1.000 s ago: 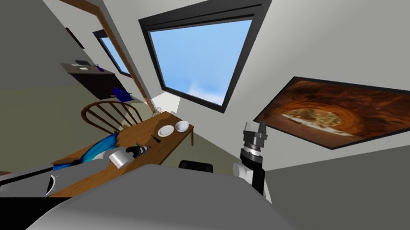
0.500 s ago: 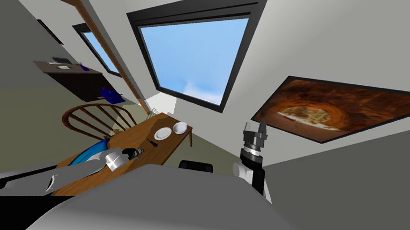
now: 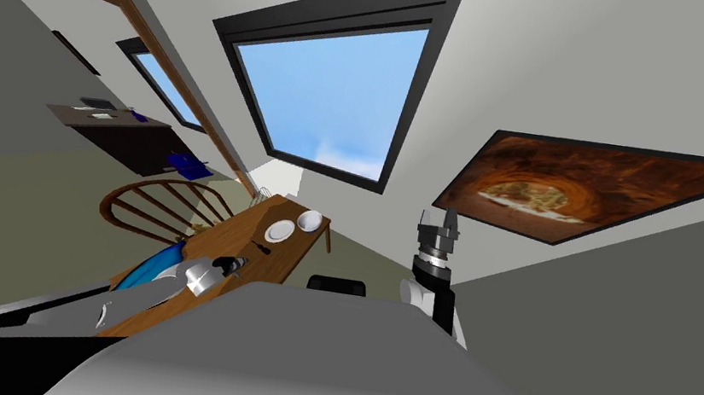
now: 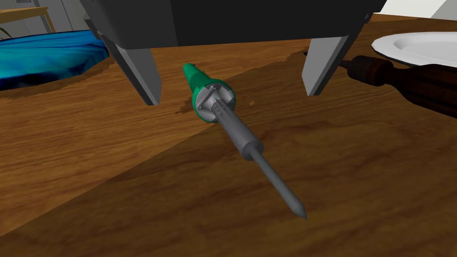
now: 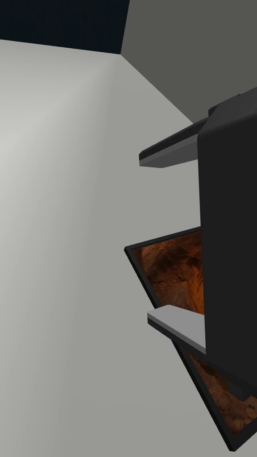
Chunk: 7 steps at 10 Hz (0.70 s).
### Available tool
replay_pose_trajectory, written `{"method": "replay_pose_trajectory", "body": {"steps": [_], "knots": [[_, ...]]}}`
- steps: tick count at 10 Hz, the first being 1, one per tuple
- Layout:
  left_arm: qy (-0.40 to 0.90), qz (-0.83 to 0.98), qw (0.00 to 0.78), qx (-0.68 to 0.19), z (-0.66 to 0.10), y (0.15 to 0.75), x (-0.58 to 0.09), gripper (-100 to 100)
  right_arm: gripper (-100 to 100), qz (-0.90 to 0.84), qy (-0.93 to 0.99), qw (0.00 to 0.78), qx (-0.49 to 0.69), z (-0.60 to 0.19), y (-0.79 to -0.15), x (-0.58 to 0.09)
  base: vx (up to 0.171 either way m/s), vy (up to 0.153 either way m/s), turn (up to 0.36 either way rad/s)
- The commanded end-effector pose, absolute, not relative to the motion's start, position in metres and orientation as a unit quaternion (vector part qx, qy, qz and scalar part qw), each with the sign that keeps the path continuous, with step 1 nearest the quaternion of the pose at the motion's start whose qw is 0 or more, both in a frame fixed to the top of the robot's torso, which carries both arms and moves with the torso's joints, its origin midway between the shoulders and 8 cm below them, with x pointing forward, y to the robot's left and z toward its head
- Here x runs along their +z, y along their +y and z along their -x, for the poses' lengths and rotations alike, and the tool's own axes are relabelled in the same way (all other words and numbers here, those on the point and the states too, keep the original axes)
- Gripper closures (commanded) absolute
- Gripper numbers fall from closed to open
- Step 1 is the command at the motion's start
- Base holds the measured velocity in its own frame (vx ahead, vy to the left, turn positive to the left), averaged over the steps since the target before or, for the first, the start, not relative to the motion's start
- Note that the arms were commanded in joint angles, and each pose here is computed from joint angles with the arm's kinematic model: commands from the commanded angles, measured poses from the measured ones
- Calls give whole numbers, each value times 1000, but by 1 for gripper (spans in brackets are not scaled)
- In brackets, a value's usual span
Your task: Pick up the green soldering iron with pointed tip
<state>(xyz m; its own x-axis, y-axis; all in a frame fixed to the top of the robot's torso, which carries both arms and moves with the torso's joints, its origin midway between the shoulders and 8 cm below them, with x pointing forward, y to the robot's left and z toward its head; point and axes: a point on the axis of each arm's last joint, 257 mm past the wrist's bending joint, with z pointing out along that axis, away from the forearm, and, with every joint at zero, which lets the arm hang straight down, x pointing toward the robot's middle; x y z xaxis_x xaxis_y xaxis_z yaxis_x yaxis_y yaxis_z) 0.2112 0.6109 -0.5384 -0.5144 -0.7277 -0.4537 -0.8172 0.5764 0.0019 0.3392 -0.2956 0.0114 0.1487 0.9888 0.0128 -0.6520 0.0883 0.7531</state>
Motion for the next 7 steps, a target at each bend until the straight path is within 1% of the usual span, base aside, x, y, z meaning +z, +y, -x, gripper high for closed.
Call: {"method": "replay_pose_trajectory", "body": {"steps": [1,2,3,7], "knots": [[863,448,207,108,-208,606,-545,-100,0,-317,265,688,596,-339,-296,11,15,53,-22],[863,448,207,108,-209,608,-543,-100,0,-317,265,688,596,-339,-296,11,6,22,-6],[863,448,207,108,-209,608,-544,100,0,-317,265,688,596,-339,-296,11,0,0,0],[863,448,207,108,-209,608,-543,100,0,-317,265,688,596,-339,-296,11,0,1,3]]}}
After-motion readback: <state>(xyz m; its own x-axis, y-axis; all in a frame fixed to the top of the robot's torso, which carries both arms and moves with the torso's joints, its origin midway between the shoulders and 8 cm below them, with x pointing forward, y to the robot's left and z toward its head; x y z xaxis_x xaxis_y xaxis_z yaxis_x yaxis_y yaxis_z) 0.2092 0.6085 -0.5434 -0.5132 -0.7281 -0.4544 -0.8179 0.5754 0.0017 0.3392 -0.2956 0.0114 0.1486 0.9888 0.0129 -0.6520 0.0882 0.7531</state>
